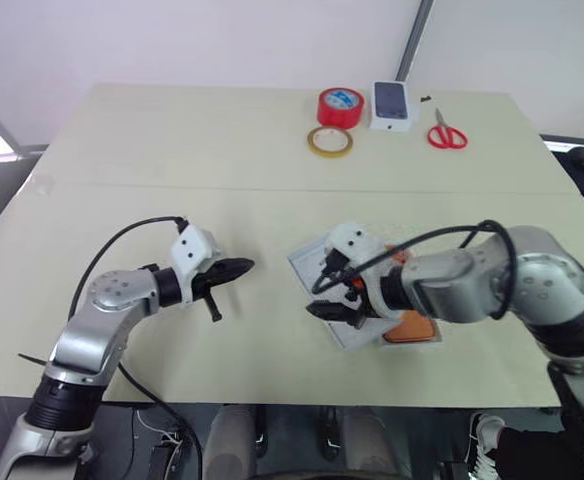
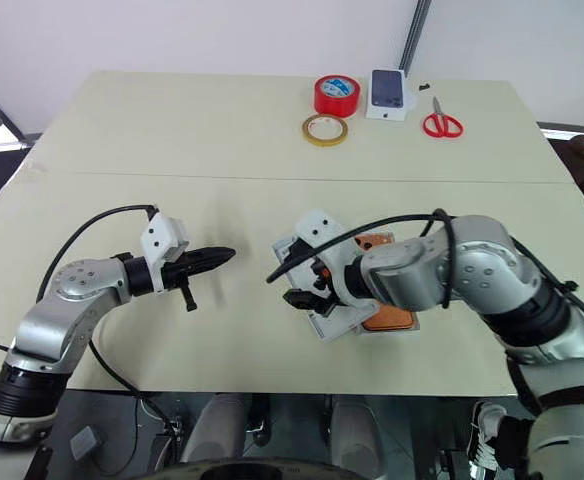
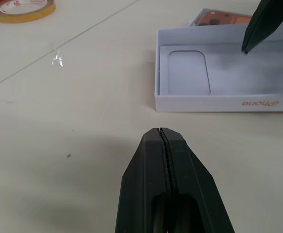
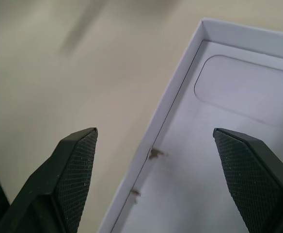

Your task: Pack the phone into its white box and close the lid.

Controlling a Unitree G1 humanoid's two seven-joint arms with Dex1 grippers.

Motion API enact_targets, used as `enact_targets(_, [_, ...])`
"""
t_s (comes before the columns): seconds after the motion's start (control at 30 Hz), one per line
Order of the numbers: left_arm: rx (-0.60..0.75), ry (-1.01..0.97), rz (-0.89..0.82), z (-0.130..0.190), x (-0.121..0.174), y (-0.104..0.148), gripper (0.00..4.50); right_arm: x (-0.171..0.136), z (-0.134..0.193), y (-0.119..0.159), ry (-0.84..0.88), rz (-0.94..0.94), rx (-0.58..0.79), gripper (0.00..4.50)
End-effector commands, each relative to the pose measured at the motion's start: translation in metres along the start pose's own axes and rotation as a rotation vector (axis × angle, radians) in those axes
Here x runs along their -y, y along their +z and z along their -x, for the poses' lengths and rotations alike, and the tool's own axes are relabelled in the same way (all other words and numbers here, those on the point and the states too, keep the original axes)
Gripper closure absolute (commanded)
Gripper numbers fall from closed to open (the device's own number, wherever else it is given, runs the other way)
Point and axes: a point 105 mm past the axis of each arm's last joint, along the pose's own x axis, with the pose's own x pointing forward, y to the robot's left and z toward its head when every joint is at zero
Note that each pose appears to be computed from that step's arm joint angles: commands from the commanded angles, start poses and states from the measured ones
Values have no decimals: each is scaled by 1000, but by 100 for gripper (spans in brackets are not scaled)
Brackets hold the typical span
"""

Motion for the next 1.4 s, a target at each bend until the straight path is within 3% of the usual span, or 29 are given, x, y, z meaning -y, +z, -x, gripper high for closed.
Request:
enact_targets(0.03, [49, 30, -25, 2, -1, 12, 450, 0, -5, 3, -10, 13, -30, 53])
enact_targets(0.13, [52, 33, -17, 1, 1, 12, 450, -2, -13, -1, 0, 9, -73, 53])
enact_targets(0.2, [52, 37, -14, 1, 1, 11, 450, -1, -17, -4, -13, 20, -100, 103])
enact_targets(0.27, [52, 42, -13, 1, 0, 11, 450, 2, -20, -7, -43, 37, -122, 186])
enact_targets(0.43, [59, 55, -6, 1, -2, 11, 450, 7, -20, -4, -83, 49, -111, 448])
enact_targets(0.57, [122, 105, 29, 7, -14, 22, 450, 13, -14, 11, -66, -58, -12, 448])
enact_targets(0.73, [213, 190, 71, 25, -35, 41, 450, -5, 12, 49, 246, -419, 258, 448])
enact_targets(0.97, [204, 207, 57, 30, -42, 44, 450, -6, 10, 45, 408, -733, 442, 448])
enact_targets(1.17, [123, 85, 31, 11, -16, 28, 450, 1, 3, 21, 281, -978, 490, 448])
enact_targets(1.27, [110, -31, 32, -7, 12, 23, 450, 17, 12, -3, 179, -983, 477, 448])
enact_targets(1.4, [101, -84, 39, -21, 25, 19, 450, 28, 21, -13, 142, -968, 483, 448])
